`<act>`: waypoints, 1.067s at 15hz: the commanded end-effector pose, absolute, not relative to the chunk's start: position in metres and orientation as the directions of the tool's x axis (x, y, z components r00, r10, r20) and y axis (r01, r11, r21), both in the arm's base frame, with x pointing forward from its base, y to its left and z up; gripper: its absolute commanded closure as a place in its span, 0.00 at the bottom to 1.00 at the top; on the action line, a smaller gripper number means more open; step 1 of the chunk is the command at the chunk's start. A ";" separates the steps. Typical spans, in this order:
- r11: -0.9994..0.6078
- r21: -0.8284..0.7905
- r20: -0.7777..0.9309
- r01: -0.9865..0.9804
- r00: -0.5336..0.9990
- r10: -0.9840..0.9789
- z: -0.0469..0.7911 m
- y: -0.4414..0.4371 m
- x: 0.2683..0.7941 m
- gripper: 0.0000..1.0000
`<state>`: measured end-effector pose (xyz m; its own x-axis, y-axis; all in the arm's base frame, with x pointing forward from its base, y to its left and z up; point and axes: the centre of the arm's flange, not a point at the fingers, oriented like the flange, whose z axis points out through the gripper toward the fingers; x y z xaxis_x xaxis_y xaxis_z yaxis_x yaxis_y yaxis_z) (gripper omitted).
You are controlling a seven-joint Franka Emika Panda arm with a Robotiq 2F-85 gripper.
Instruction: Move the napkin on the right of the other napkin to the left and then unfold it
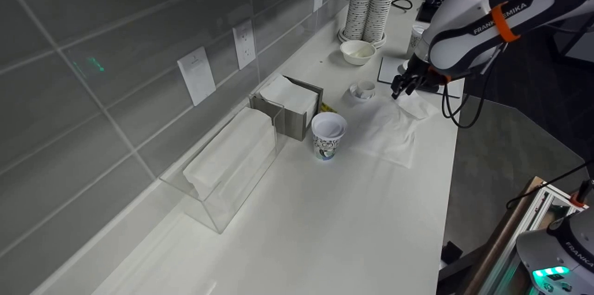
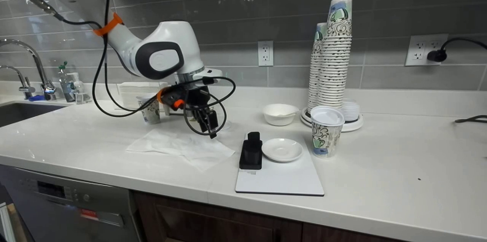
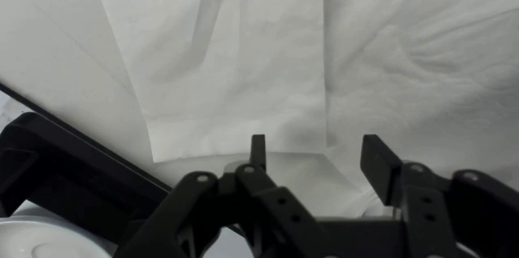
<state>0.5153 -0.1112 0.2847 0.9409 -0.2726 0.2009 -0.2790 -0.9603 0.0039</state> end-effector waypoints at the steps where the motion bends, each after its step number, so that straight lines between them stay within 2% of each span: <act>1: -0.959 -0.026 0.212 -0.283 0.936 -0.282 0.273 -0.112 0.531 0.50; 2: -0.958 -0.029 0.206 -0.285 0.936 -0.284 0.270 -0.112 0.532 0.51; 3: -0.957 -0.028 0.207 -0.287 0.935 -0.287 0.267 -0.112 0.533 0.56; 4: -0.957 -0.030 0.202 -0.290 0.936 -0.290 0.265 -0.112 0.534 0.67; 5: -0.957 -0.032 0.196 -0.290 0.937 -0.290 0.264 -0.112 0.534 0.65; 6: -0.955 -0.032 0.196 -0.295 0.935 -0.295 0.263 -0.112 0.535 0.68; 7: -0.954 -0.032 0.194 -0.298 0.935 -0.298 0.263 -0.113 0.535 0.79; 9: -0.952 -0.032 0.197 -0.306 0.932 -0.306 0.264 -0.114 0.535 0.79; 10: -0.951 -0.032 0.197 -0.309 0.931 -0.309 0.264 -0.114 0.536 0.84; 11: -0.950 -0.029 0.200 -0.310 0.930 -0.310 0.265 -0.114 0.535 0.80; 13: -0.950 -0.029 0.199 -0.311 0.929 -0.310 0.266 -0.114 0.535 0.82; 15: -0.950 -0.028 0.197 -0.312 0.930 -0.312 0.266 -0.115 0.536 0.85; 16: -0.949 -0.029 0.196 -0.313 0.930 -0.312 0.266 -0.115 0.536 0.92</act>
